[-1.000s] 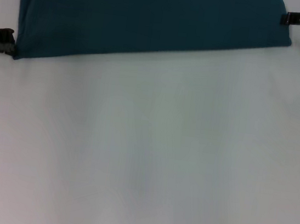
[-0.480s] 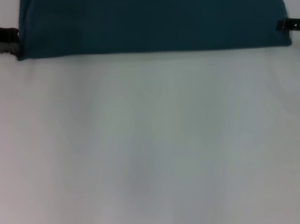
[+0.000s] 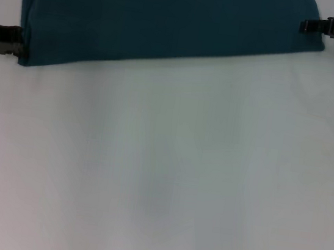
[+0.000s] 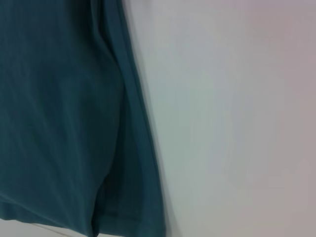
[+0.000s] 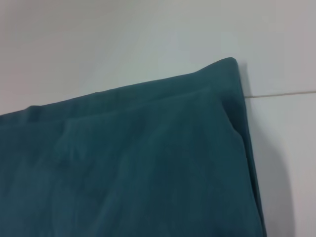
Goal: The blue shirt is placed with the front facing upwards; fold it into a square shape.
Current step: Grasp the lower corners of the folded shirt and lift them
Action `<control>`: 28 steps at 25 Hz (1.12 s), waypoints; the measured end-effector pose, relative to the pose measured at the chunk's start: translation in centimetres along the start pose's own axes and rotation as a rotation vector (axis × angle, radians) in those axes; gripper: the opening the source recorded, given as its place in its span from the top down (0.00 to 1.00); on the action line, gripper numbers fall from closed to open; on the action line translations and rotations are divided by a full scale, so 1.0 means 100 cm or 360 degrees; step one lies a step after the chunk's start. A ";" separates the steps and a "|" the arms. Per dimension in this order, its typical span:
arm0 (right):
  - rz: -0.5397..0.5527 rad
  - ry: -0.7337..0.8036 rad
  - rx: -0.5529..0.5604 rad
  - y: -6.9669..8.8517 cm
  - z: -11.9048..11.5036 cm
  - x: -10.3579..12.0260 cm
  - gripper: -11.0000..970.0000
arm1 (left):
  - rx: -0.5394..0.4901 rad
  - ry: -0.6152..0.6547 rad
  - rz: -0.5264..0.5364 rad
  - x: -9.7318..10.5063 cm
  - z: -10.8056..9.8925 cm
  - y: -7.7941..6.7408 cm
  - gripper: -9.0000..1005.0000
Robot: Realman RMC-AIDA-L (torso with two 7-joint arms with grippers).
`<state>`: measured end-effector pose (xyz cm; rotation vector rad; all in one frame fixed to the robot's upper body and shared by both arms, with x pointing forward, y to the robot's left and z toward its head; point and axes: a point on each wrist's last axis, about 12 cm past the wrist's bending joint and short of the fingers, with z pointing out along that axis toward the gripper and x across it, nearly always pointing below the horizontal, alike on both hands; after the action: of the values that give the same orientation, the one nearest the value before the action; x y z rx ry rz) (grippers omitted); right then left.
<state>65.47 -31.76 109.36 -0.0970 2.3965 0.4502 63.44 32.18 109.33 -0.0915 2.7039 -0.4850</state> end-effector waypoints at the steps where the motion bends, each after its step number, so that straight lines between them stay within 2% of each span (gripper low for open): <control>1: 0.0000 0.0000 0.0002 0.001 0.001 0.001 0.04 | 0.0000 0.0000 0.0000 0.000 0.000 0.000 0.99; 28: -0.0024 -0.0034 0.0077 0.009 0.013 0.006 0.18 | 0.0003 -0.0005 0.0015 -0.004 -0.002 -0.003 0.99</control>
<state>65.67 -30.43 108.27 -0.0880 2.3827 0.3839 63.75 32.03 109.70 -0.0787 2.6994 -0.4842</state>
